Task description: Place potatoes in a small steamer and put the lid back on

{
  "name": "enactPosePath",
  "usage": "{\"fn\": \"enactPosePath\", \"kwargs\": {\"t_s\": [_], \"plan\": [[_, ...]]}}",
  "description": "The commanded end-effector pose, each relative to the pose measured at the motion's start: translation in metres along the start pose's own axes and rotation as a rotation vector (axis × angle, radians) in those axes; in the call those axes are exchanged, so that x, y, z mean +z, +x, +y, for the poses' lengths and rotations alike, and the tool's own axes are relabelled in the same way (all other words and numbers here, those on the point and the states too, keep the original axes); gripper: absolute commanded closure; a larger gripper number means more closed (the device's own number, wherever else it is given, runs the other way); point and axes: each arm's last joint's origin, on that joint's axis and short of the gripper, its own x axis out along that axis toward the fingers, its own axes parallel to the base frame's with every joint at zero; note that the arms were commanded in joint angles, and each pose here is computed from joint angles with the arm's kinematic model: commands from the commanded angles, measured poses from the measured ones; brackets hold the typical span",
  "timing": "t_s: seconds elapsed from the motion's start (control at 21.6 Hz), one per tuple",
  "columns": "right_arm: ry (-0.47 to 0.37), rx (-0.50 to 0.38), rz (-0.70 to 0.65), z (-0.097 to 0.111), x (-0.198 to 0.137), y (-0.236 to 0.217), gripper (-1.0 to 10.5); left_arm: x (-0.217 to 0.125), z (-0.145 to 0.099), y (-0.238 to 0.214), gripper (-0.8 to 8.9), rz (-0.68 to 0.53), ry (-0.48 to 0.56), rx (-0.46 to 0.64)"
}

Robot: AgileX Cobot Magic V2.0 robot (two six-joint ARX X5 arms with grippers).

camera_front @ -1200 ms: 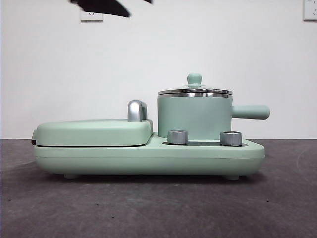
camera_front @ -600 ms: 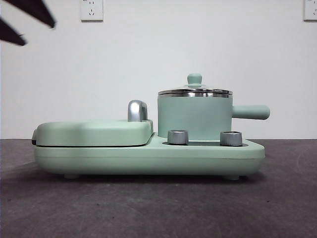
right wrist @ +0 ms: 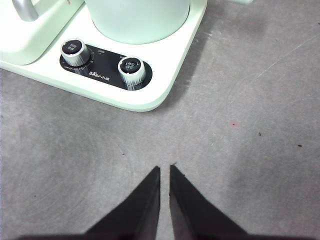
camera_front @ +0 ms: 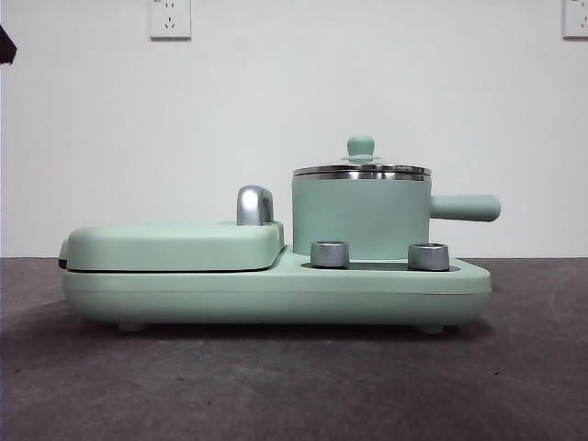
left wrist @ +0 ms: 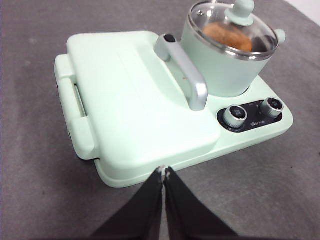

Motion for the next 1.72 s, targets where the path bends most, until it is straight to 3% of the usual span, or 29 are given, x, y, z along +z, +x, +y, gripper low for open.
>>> {"fn": "enactPosePath", "kwargs": {"t_s": [0.05,0.14,0.23,0.46,0.65,0.79,1.35,1.58,1.72], "plan": [[0.004,0.003,-0.015,0.001,0.003,-0.001,9.2,0.002,-0.001,-0.001,8.08,-0.015,0.000,-0.005],[0.004,0.003,-0.015,0.001,0.003,-0.001,9.2,0.002,-0.001,-0.001,8.07,-0.014,-0.001,-0.005],[0.004,0.003,-0.015,0.001,0.003,-0.001,9.2,0.000,0.002,-0.006,8.07,-0.050,0.108,0.017],[0.004,0.003,-0.015,0.001,0.003,-0.001,9.2,-0.061,0.041,0.003,8.07,-0.278,0.041,0.268],[0.004,0.003,-0.015,0.001,0.003,-0.001,9.2,-0.112,0.062,0.018,8.07,-0.354,-0.004,0.396],[0.004,0.003,-0.015,0.001,0.003,-0.002,9.2,-0.130,0.068,0.027,8.07,-0.345,-0.006,0.410],[0.001,-0.003,-0.057,0.001,0.007,-0.002,9.2,-0.129,0.068,0.028,8.07,-0.346,-0.013,0.414],[-0.130,-0.095,-0.290,-0.005,0.009,-0.001,9.2,-0.128,0.068,0.028,8.07,-0.349,-0.012,0.414],[-0.074,-0.188,-0.417,-0.020,-0.032,0.031,9.2,-0.128,0.068,0.028,8.07,-0.349,-0.012,0.414]]}}
